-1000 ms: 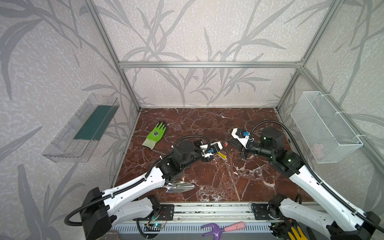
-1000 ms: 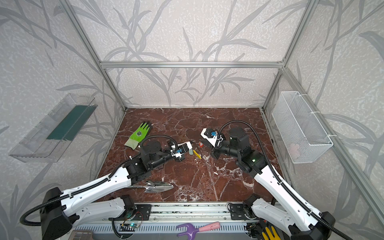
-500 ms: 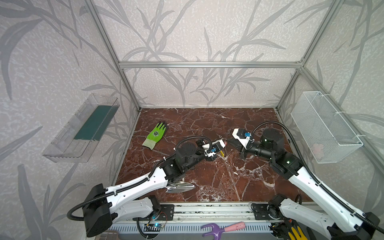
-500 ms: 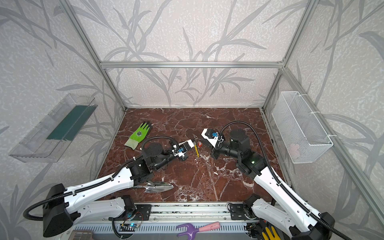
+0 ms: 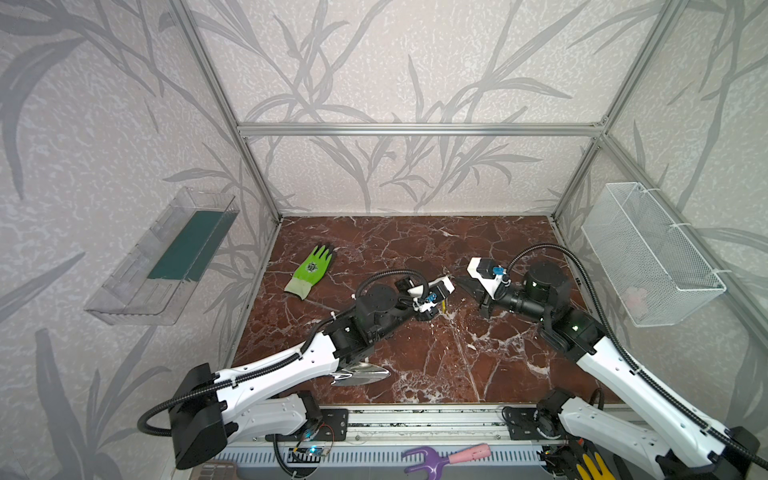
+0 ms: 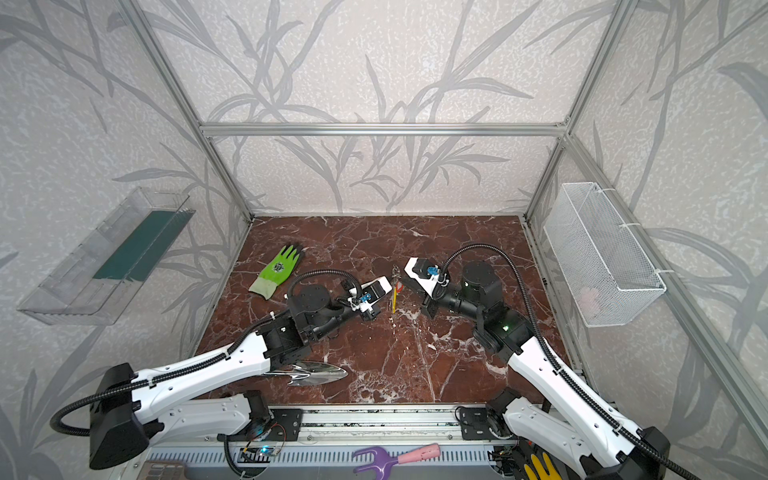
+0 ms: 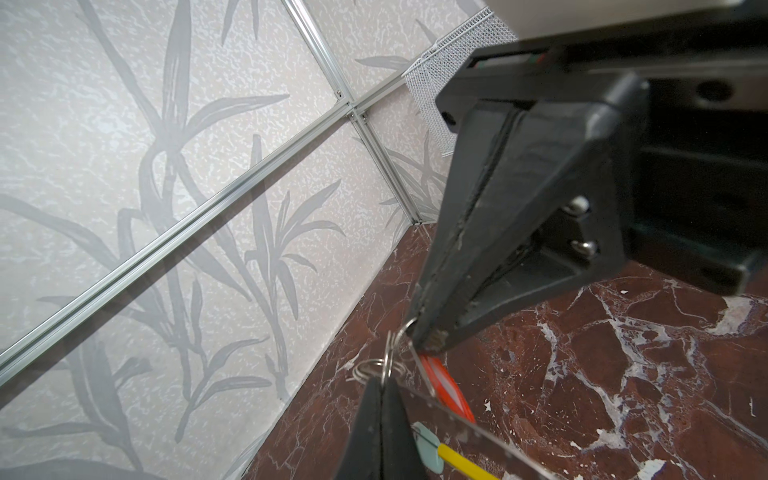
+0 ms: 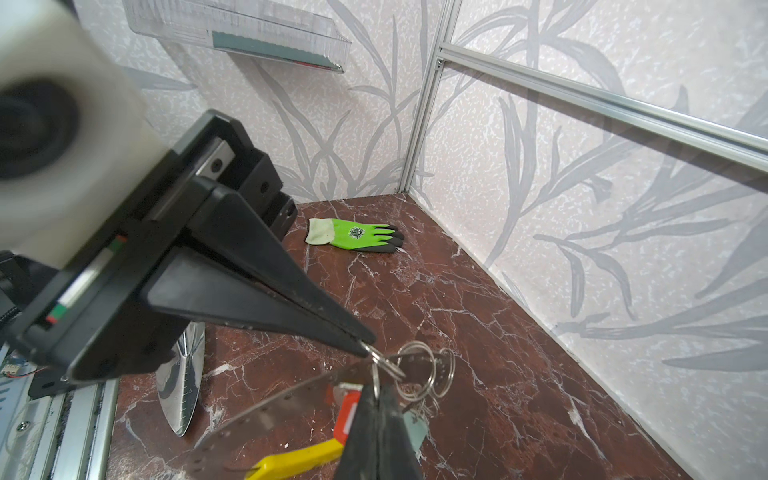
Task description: Put the keys on the keyring
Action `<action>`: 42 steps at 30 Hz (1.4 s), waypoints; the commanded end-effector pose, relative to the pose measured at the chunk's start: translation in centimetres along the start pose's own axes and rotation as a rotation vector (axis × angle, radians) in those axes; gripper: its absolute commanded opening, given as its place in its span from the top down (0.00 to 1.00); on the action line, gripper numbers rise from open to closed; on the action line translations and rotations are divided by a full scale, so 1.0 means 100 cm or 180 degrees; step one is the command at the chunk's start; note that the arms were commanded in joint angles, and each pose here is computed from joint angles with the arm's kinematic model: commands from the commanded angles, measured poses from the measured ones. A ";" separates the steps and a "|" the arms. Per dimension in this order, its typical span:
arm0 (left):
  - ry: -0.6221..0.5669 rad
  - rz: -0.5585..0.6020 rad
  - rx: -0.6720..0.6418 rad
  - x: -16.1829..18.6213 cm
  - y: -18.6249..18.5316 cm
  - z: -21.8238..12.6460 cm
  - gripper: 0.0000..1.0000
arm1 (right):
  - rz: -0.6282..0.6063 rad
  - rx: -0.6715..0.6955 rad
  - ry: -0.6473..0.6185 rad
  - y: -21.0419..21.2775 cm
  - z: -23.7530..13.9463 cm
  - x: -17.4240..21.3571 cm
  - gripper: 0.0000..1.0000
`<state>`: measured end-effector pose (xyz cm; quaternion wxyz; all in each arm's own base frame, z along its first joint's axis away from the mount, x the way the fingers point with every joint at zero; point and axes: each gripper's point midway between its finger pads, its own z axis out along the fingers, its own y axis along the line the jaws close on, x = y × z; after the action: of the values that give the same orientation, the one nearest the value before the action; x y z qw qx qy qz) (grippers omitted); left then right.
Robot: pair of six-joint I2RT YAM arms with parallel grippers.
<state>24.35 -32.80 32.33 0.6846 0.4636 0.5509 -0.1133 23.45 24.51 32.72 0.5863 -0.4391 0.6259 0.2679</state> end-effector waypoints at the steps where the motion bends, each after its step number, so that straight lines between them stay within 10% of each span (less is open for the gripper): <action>1: -0.0147 0.0008 -0.0133 -0.022 0.013 0.000 1.00 | -0.0002 0.0056 -0.0160 -0.003 -0.003 -0.012 1.00; 42: -0.0373 0.0056 0.0209 -0.031 0.000 -0.010 1.00 | 0.0534 0.0141 0.0088 -0.024 0.004 0.019 1.00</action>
<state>24.16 -33.10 32.01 0.6736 0.4960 0.5385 -0.1011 24.88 24.00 31.71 0.5662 -0.3953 0.6595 0.2971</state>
